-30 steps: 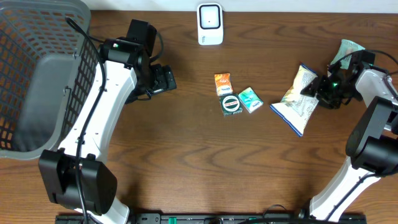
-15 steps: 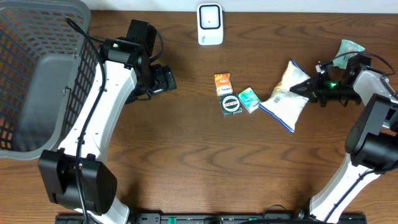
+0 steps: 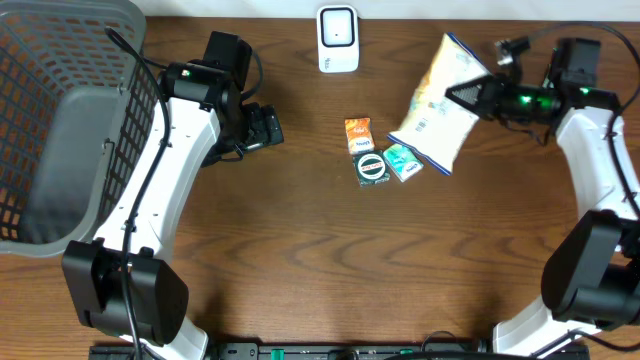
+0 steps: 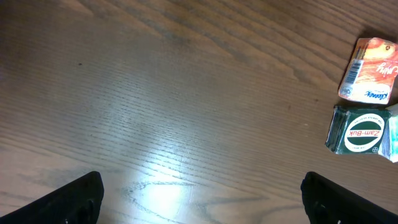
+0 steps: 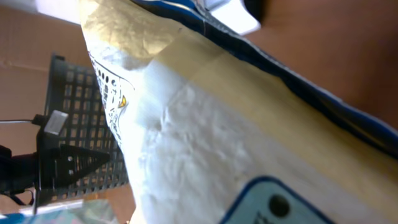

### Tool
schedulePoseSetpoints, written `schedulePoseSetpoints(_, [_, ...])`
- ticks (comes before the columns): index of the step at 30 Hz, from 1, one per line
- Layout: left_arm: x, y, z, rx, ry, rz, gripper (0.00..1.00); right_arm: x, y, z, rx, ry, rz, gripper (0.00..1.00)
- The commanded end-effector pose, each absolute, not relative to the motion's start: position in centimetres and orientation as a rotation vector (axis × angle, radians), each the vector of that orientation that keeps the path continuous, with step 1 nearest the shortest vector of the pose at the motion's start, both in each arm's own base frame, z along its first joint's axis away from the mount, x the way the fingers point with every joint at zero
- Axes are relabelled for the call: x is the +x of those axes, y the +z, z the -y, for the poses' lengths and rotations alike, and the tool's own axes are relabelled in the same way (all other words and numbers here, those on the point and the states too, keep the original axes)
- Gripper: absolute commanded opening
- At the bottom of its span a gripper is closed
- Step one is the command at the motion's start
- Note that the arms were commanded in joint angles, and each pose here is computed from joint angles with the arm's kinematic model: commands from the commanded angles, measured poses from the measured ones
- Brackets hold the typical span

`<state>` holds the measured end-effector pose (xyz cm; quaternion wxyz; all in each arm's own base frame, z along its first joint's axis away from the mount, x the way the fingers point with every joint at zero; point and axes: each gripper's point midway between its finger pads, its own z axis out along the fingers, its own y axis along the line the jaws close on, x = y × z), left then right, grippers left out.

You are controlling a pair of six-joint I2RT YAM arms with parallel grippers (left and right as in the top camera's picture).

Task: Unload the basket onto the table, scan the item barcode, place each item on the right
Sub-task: 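Hold the snack bag in front of the white scanner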

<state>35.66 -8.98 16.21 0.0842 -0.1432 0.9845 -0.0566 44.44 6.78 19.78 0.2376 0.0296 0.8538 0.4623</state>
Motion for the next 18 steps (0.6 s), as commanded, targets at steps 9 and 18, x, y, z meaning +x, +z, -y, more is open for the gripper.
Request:
schedulePoseSetpoints(9, [35.5, 15.9, 8.8, -0.451, -0.161, -2.945, 1.0, 45.1, 25.9, -16.7, -0.173, 1.382, -2.162, 0.01])
schedulePoseSetpoints(18, [35.5, 15.9, 8.8, -0.451, -0.161, -2.945, 1.0, 44.7, 29.7, -19.2, -0.273, 1.526, -2.022, 0.01])
